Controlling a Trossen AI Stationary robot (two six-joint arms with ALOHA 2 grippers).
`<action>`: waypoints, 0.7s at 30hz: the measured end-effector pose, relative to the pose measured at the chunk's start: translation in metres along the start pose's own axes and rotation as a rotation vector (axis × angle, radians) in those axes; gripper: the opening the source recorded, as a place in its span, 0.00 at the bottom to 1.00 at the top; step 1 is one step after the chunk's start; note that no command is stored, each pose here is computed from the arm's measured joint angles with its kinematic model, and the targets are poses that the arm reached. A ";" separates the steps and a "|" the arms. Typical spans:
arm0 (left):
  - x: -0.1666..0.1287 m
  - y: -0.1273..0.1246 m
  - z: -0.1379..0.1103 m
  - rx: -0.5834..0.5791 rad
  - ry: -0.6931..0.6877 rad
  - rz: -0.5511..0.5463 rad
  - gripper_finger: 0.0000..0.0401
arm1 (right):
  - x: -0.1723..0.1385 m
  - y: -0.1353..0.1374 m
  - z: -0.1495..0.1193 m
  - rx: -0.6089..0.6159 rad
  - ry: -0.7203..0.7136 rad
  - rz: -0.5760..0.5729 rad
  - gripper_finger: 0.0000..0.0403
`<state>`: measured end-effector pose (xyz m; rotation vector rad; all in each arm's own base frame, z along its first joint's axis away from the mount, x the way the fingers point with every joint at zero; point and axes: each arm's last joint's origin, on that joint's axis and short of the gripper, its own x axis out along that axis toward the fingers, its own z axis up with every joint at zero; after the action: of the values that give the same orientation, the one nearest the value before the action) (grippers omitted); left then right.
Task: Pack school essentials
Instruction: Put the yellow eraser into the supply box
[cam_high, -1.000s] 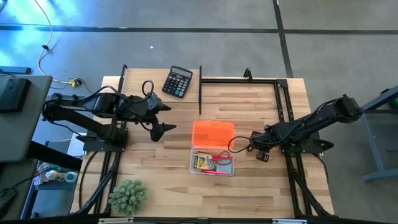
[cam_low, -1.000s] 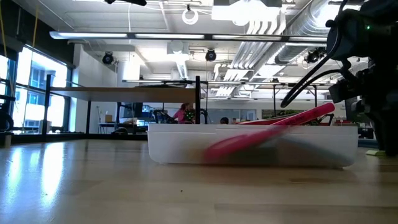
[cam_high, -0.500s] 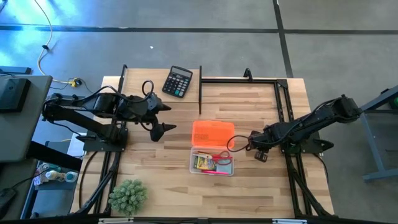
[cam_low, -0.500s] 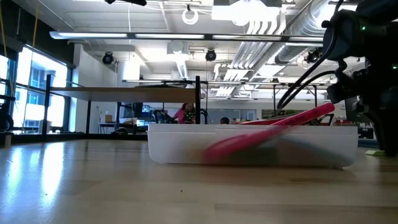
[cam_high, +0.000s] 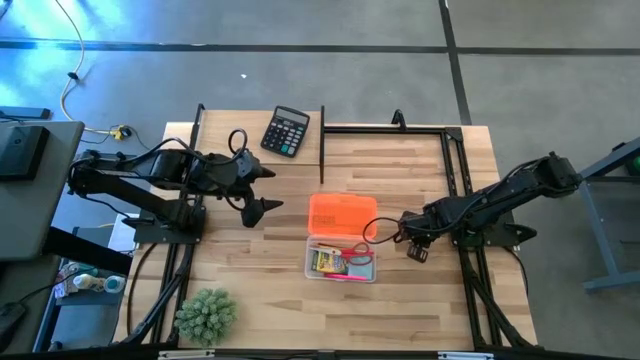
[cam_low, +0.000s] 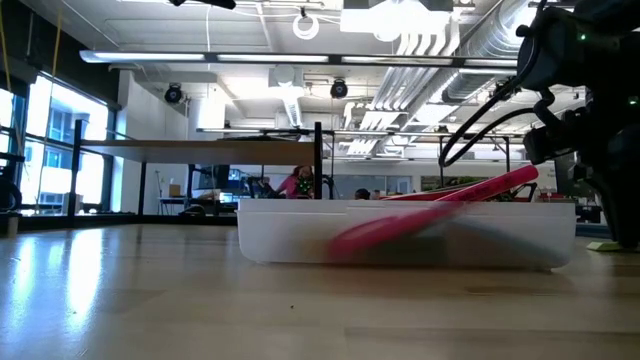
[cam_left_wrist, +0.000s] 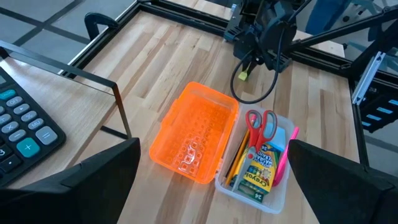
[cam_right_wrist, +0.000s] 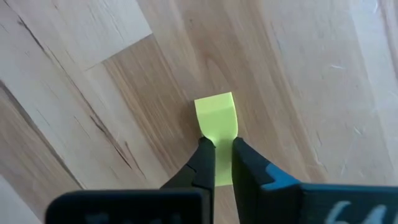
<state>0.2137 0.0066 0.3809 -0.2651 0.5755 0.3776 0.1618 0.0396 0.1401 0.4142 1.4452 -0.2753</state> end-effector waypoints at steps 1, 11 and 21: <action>0.000 0.000 0.000 0.000 0.000 0.000 0.98 | 0.000 0.000 0.000 0.002 0.000 0.001 0.03; 0.000 0.000 0.000 0.000 0.000 0.000 0.98 | -0.013 0.013 0.012 -0.012 -0.045 0.111 0.02; 0.000 0.000 0.000 0.015 0.001 0.000 0.98 | -0.035 0.028 0.024 0.008 -0.136 0.122 0.03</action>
<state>0.2137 0.0066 0.3809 -0.2506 0.5787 0.3731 0.1913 0.0523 0.1791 0.4791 1.2809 -0.2071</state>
